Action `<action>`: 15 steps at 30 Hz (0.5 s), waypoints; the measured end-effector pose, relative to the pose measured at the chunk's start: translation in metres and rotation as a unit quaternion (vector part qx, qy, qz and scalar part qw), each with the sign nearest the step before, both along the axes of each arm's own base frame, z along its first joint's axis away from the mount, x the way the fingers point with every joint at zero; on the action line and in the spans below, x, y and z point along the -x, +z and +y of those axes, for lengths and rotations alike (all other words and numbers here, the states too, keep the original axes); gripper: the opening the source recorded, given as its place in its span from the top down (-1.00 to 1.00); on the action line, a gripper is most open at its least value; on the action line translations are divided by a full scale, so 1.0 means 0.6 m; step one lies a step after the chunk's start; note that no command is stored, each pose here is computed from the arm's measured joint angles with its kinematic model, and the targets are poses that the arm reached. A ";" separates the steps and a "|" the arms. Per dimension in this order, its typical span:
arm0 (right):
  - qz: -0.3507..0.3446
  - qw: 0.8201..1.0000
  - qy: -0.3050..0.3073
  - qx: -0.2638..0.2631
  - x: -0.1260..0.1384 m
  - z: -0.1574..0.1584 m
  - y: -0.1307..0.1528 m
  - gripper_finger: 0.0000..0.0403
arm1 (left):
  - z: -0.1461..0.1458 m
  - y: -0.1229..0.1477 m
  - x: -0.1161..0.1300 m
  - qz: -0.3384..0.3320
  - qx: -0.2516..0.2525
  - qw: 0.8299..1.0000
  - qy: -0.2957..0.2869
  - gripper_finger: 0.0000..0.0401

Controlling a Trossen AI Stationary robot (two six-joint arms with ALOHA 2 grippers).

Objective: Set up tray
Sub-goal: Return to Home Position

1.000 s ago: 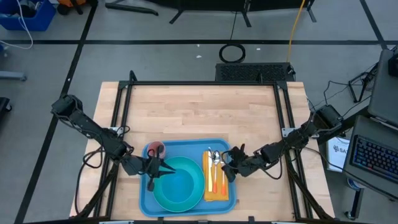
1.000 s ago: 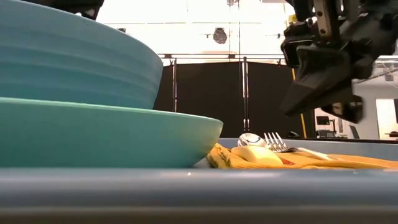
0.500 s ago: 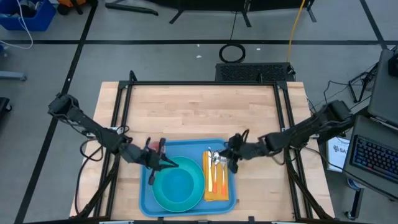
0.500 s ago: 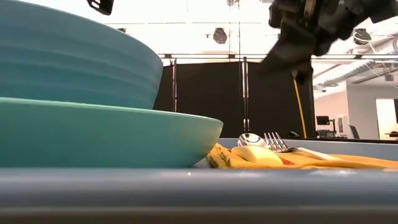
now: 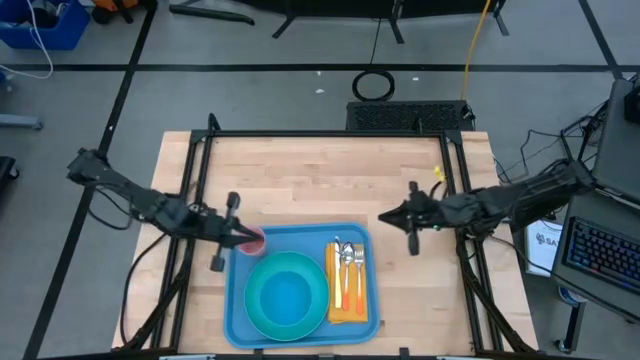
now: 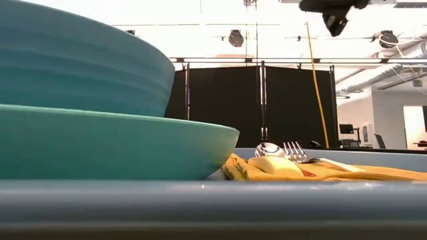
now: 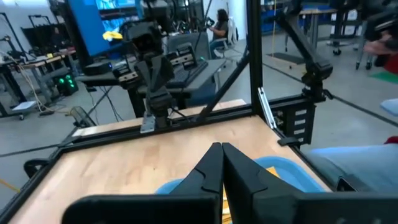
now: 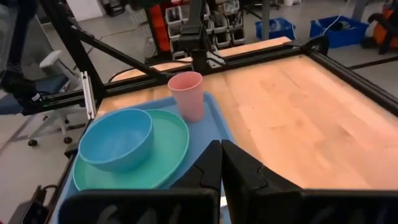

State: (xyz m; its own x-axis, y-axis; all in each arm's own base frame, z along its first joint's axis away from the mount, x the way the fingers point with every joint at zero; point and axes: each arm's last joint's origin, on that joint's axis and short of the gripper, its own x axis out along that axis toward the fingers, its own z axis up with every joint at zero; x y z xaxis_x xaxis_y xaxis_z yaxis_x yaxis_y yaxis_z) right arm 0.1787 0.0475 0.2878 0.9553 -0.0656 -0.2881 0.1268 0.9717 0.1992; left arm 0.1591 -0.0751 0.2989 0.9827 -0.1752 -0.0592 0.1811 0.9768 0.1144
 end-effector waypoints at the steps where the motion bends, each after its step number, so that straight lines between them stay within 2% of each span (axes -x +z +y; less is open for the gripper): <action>1: 0.001 1.000 0.000 0.003 0.010 -0.003 0.003 1.00 | 0.004 0.004 0.008 -0.004 0.002 1.000 0.000 0.98; 5: -0.003 1.000 0.004 0.015 0.040 -0.013 0.013 1.00 | 0.019 0.014 0.034 -0.013 0.001 1.000 0.005 0.94; 9: 0.004 0.999 0.010 0.039 0.061 -0.020 0.016 1.00 | 0.031 0.013 0.049 -0.007 -0.016 0.999 0.044 0.88; 11: 0.015 0.999 0.013 0.049 0.070 -0.023 0.014 1.00 | 0.036 0.011 0.055 0.003 -0.024 0.998 0.064 0.88; 15: 0.014 0.998 0.017 0.062 0.082 -0.027 0.004 1.00 | 0.042 0.005 0.065 0.021 -0.036 0.997 0.062 0.94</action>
